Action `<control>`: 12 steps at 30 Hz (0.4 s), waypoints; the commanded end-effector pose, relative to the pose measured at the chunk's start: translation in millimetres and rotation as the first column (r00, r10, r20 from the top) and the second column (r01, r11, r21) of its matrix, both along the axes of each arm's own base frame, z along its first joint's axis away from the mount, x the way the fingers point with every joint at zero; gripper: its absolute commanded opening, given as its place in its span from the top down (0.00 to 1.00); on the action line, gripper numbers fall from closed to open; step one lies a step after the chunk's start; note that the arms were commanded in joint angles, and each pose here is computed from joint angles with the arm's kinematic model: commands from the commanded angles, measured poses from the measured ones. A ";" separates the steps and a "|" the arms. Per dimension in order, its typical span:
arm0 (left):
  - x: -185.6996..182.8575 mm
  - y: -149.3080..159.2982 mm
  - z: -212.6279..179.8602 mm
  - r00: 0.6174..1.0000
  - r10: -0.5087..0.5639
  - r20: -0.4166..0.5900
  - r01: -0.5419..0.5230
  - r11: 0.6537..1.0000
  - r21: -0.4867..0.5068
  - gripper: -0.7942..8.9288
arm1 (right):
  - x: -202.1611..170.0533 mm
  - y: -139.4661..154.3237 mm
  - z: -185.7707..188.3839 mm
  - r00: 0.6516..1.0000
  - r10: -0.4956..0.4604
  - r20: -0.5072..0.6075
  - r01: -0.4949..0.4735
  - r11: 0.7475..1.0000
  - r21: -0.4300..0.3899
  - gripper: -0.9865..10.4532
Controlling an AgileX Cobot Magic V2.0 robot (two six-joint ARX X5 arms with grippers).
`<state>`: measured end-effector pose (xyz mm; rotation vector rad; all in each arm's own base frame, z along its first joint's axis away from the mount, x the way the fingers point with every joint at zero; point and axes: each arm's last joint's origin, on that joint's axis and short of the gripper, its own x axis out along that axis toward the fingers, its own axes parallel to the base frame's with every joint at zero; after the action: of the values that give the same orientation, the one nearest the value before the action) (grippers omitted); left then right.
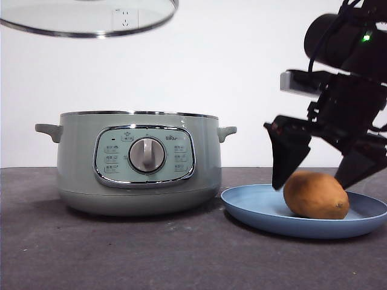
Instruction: Take the potato out from the steamer,put the potato on the plate,close the lid
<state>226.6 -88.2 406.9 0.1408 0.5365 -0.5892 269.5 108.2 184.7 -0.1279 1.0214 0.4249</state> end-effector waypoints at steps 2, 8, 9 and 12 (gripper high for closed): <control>13.7 -7.9 -2.5 0.999 -0.033 0.043 0.033 0.999 0.006 0.93 | -8.6 -3.4 26.4 0.996 -0.022 0.091 0.018 0.999 0.047 0.28; 37.7 -19.5 -16.8 0.998 -0.049 0.038 0.049 0.999 0.018 0.93 | -34.2 -13.3 78.3 0.964 -0.073 0.255 0.035 0.988 0.152 0.28; 41.1 -21.9 -19.4 0.998 -0.053 0.037 0.053 0.998 0.021 0.93 | -39.7 -15.5 87.4 0.955 -0.077 0.286 0.030 0.986 0.167 0.28; 51.3 -27.7 -27.8 0.998 -0.061 0.025 0.060 0.998 0.028 0.93 | -55.2 -21.5 110.6 0.925 -0.099 0.367 0.019 0.977 0.214 0.28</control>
<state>276.8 -113.8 373.8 0.1821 0.5709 -0.6223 217.0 87.8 289.7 -0.0118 0.6165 0.4362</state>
